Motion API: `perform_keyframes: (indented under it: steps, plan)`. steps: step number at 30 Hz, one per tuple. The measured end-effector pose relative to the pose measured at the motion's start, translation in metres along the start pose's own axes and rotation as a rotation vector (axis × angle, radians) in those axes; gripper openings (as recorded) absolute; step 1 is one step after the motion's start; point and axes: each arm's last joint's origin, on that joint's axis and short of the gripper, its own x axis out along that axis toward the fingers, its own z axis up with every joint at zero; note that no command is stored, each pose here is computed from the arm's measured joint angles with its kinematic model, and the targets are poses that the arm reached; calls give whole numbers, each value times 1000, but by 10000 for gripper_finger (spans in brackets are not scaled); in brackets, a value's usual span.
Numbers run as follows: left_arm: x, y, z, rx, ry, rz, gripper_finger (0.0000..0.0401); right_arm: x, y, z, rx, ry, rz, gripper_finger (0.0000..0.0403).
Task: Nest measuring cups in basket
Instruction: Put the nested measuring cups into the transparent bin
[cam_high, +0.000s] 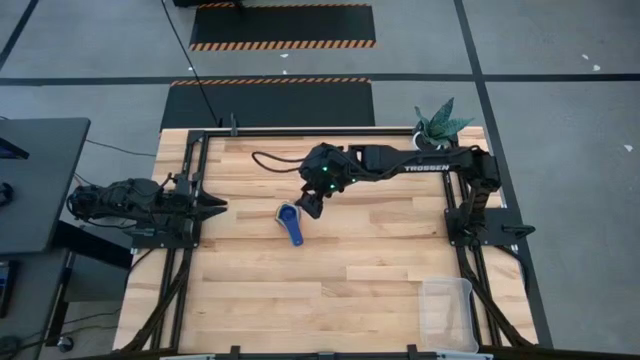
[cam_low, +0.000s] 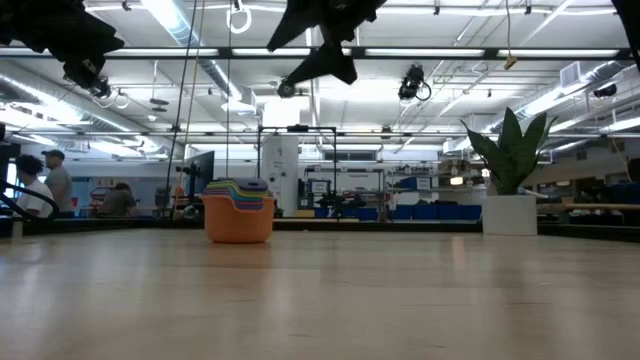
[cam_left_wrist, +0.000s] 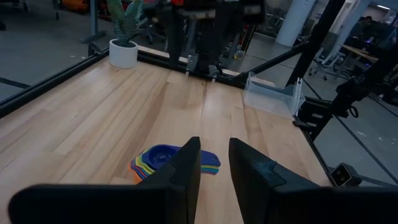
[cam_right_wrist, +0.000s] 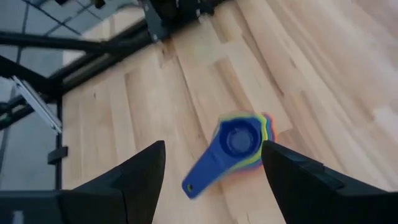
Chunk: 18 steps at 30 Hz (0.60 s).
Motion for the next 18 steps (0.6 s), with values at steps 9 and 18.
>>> perform_keyframes:
  steps: [9, 18]
  plan:
    - [0, 0, 0, 0, 0, 0, 91, -17, 6, 12, 77, 5, -53, 272]
    - [0, 0, 0, 0, -1, -1, 91, -6, 8, 18, 145, -51, -16, 272]
